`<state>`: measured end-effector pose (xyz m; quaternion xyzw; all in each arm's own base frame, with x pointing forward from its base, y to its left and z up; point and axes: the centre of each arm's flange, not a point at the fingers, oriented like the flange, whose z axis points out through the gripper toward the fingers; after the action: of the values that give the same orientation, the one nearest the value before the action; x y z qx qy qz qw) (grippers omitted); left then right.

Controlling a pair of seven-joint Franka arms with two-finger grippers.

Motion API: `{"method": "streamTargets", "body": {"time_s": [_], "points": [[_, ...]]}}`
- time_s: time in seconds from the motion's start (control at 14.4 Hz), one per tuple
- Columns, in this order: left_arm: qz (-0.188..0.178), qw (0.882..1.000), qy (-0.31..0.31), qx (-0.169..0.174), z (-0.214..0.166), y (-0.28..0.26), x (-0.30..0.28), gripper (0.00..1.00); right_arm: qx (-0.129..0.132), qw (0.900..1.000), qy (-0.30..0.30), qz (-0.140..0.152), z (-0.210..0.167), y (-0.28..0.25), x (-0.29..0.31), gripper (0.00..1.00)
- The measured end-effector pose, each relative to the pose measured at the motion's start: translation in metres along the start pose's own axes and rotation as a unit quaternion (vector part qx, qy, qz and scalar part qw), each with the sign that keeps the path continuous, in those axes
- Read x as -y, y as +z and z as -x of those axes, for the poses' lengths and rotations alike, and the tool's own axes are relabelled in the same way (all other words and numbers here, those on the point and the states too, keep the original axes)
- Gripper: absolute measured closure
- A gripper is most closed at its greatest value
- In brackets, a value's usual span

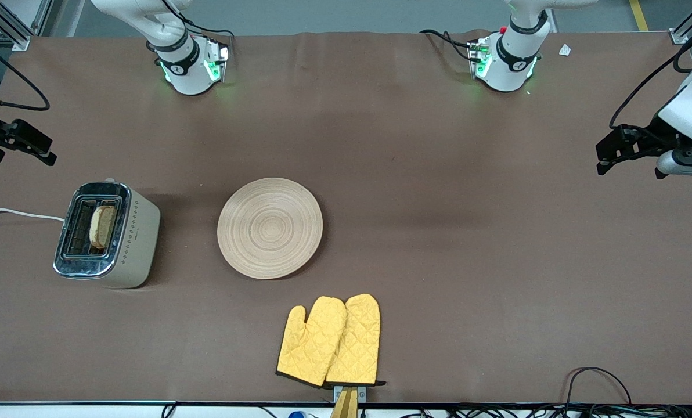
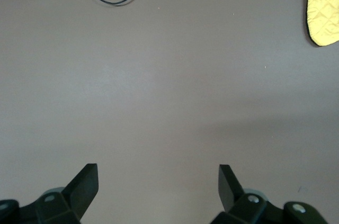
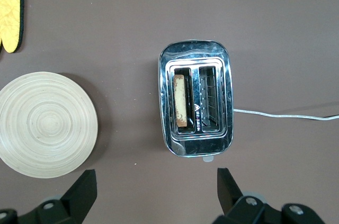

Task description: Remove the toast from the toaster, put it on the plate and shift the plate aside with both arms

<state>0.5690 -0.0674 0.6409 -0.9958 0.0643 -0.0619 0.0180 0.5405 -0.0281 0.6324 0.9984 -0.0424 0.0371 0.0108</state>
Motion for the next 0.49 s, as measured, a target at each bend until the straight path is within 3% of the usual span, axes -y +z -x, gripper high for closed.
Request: {"method": "streamTargets", "body": {"time_s": [0.28,0.49], "points": [[0.001,1.000,0.004,0.002,0.001,-0.003,-0.005,0.00,0.001,1.000,-0.002,0.014,0.000,0.001,-0.009,0.00],[0.001,1.000,0.004,0.007,0.000,0.000,-0.005,0.00,0.036,0.999,0.013,0.038,-0.007,0.039,-0.034,0.00]]}}
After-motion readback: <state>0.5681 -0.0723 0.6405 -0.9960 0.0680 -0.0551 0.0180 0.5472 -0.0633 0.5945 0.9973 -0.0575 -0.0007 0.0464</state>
